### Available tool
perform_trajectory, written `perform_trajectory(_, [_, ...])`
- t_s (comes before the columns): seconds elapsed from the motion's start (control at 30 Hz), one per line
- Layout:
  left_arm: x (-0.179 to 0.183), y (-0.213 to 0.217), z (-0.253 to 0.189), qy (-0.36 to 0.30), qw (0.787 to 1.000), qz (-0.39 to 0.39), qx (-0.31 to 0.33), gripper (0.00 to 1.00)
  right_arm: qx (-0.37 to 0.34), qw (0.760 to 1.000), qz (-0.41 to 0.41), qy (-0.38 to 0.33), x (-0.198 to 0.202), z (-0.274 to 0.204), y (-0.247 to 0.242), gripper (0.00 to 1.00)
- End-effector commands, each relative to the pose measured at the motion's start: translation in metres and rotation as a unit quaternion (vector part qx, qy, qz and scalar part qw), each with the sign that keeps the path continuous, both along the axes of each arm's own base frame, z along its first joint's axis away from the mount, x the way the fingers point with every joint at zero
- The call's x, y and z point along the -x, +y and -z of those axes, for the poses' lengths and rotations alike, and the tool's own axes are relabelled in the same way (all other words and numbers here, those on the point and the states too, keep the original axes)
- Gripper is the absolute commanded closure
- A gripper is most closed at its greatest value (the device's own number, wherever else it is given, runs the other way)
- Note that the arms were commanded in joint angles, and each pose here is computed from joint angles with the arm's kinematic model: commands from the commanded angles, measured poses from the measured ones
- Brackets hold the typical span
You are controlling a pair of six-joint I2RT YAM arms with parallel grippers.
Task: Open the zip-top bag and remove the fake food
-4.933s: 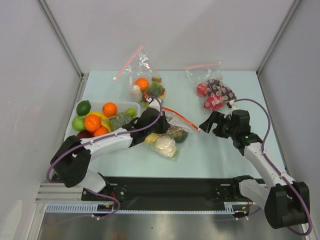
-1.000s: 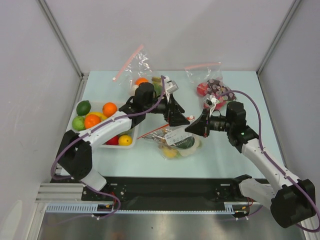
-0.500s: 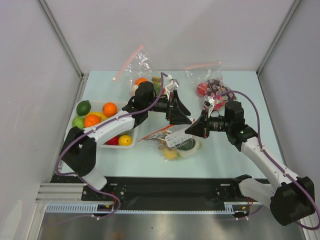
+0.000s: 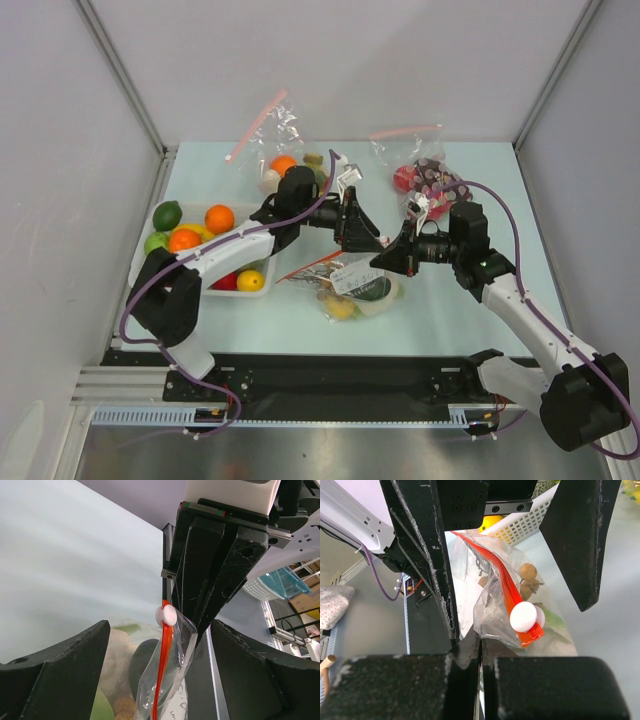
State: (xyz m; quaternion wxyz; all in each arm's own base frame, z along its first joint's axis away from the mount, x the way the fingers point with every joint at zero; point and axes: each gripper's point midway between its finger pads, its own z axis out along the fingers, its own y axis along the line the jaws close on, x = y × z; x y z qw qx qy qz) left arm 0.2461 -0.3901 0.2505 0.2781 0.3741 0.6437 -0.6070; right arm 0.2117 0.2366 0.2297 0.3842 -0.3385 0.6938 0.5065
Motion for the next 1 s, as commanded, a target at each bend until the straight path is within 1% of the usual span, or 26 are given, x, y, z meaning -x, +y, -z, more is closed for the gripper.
perform_trajectory(0.0, [0.0, -0.006, -0.019, -0.031, 0.999, 0.015, 0.029, 0.14, -0.01, 0.999, -0.014, -0.03, -0.001, -0.018, 0.004, 1.0])
perform_trajectory(0.03, [0.003, -0.006, -0.02, -0.019, 0.999, 0.02, 0.032, 0.14, -0.009, 0.999, -0.013, -0.031, -0.002, -0.018, 0.003, 1.0])
perform_trajectory(0.07, [0.004, -0.007, -0.025, -0.028, 0.998, 0.024, 0.046, 0.17, -0.009, 0.999, -0.012, -0.029, -0.002, -0.018, 0.003, 1.0])
perform_trajectory(0.13, [0.01, -0.005, -0.024, -0.009, 0.998, 0.031, 0.054, 0.21, -0.008, 0.999, -0.013, -0.029, -0.002, -0.017, 0.003, 1.0])
perform_trajectory(0.17, [0.01, -0.006, -0.028, -0.017, 0.997, 0.034, 0.066, 0.23, -0.008, 0.999, -0.013, -0.028, -0.002, -0.017, 0.004, 1.0])
perform_trajectory(0.23, [0.012, -0.006, -0.03, -0.004, 0.997, 0.037, 0.071, 0.3, -0.008, 1.0, -0.013, -0.026, -0.001, -0.016, 0.004, 1.0])
perform_trajectory(0.33, [0.015, -0.006, -0.033, 0.001, 0.996, 0.047, 0.081, 0.35, -0.007, 0.999, -0.014, -0.028, -0.001, -0.017, 0.004, 1.0])
perform_trajectory(0.53, [0.016, -0.008, -0.025, 0.009, 0.996, 0.048, 0.071, 0.36, -0.006, 1.0, -0.012, -0.027, -0.001, -0.016, 0.003, 1.0])
perform_trajectory(0.57, [0.015, -0.008, -0.019, 0.019, 0.997, 0.042, 0.059, 0.36, -0.006, 1.0, -0.013, -0.028, -0.001, -0.016, 0.003, 1.0])
perform_trajectory(0.63, [0.012, -0.009, -0.016, 0.006, 0.998, 0.031, 0.049, 0.35, -0.006, 1.0, -0.012, -0.028, -0.002, -0.016, 0.003, 1.0])
perform_trajectory(0.67, [0.013, -0.009, -0.01, 0.017, 0.999, 0.03, 0.034, 0.35, -0.006, 1.0, -0.013, -0.028, -0.001, -0.016, 0.003, 1.0])
perform_trajectory(0.7, [0.012, -0.01, -0.009, 0.005, 0.999, 0.026, 0.031, 0.35, -0.006, 1.0, -0.012, -0.028, -0.001, -0.016, 0.003, 1.0])
perform_trajectory(0.8, [0.015, -0.01, -0.003, 0.007, 0.999, 0.028, 0.014, 0.37, -0.006, 1.0, -0.012, -0.027, -0.001, -0.015, 0.003, 1.0])
perform_trajectory(0.9, [0.019, -0.01, -0.003, 0.01, 0.999, 0.032, 0.014, 0.4, -0.007, 0.999, -0.014, -0.028, -0.001, -0.015, 0.004, 1.0])
perform_trajectory(0.97, [0.018, -0.011, -0.006, 0.007, 0.999, 0.031, 0.02, 0.47, -0.006, 1.0, -0.015, -0.027, -0.001, -0.015, 0.004, 1.0])
